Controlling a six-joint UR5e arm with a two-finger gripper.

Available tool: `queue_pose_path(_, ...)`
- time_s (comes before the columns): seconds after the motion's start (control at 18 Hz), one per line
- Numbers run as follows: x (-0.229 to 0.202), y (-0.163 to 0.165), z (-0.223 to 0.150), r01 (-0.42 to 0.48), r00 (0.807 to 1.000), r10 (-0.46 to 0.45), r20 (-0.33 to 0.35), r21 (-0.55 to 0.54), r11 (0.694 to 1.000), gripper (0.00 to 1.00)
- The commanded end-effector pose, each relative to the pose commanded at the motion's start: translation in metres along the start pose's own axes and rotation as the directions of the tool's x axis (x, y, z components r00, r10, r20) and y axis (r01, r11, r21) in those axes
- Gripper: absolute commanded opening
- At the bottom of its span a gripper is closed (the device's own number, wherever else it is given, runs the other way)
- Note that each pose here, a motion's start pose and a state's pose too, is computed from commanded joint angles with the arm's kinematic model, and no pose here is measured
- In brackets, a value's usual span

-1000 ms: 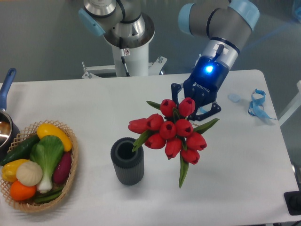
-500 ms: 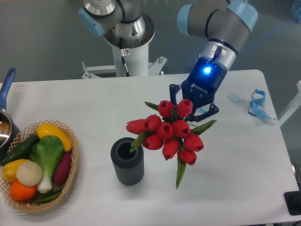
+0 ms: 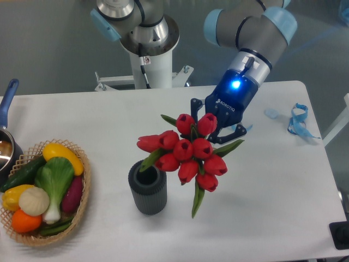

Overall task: Insert the flowers into the vase
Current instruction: 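Carry the tulips over the dark grey vase, stems pointing into its opening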

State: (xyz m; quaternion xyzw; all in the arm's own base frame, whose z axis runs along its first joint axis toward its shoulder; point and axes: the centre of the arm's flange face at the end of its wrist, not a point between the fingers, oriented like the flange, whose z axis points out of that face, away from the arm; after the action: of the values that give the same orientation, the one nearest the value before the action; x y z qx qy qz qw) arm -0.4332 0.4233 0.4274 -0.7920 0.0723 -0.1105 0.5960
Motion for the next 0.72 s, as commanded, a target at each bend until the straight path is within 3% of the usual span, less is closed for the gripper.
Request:
queue_pose_path(0.22,0.002,-0.009,0.005,-0.007,0.998,0.015,-0.067,0.112,0.994,0.10)
queue_pose_path(0.44,0.018,-0.014,0.023,-0.073,0.988,0.097,-0.124,0.180,0.981,0.10)
queue_pose_path(0.56,0.029,-0.015,0.042,-0.123,0.977,0.152,-0.150,0.188,0.974,0.10)
queue_pose_path(0.72,0.035,-0.015,0.052,-0.130,0.972,0.163,-0.169,0.191,0.973,0.10)
